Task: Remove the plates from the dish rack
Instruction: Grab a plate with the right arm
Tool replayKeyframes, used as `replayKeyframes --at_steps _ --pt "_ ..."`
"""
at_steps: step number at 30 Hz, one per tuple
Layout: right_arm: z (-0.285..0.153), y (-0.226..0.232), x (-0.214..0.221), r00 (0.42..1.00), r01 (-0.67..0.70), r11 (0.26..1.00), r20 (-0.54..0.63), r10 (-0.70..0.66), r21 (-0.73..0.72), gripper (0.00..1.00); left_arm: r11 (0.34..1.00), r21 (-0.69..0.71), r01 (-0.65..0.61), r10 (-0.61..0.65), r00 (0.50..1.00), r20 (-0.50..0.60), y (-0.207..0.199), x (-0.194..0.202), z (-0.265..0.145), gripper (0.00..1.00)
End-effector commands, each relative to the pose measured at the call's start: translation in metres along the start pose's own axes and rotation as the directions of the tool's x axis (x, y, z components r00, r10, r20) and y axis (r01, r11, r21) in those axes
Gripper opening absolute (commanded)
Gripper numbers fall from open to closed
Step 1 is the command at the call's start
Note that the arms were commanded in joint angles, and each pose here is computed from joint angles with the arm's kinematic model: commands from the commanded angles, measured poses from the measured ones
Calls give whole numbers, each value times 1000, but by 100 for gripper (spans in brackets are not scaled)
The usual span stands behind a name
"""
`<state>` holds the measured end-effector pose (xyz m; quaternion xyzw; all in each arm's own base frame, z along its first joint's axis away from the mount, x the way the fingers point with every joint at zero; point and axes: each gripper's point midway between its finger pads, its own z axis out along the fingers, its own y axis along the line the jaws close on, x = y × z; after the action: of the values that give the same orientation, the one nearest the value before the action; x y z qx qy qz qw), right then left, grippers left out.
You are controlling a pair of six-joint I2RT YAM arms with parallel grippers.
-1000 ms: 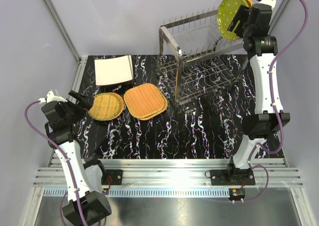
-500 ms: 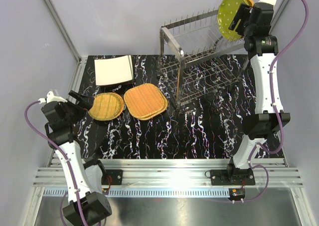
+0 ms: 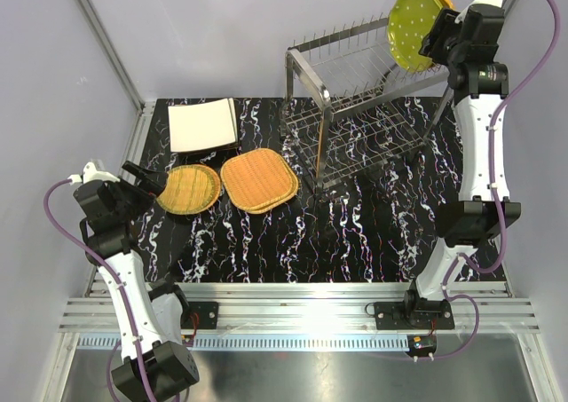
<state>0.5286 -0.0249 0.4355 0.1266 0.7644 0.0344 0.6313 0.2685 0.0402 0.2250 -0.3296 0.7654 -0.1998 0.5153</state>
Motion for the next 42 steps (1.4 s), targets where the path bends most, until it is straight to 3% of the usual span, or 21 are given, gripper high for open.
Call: replayKeyframes --at_steps 1,16,19,42 --pt "-2 -4 -17 999 7 999 35 -6 -38 61 998 52 -29 26 999 46 -17 -14 -6 99" --pt "-21 4 -29 998 23 992 67 -15 -125 45 998 54 -28 25 998 49 -17 -15 -7 99" --pt "-18 4 -25 997 44 990 62 -36 -132 37 998 57 -31 28 998 48 -18 -15 -8 99" --pt "-37 3 -24 963 252 955 144 -230 -159 33 998 66 -9 6 999 40 -19 -12 -6 99"
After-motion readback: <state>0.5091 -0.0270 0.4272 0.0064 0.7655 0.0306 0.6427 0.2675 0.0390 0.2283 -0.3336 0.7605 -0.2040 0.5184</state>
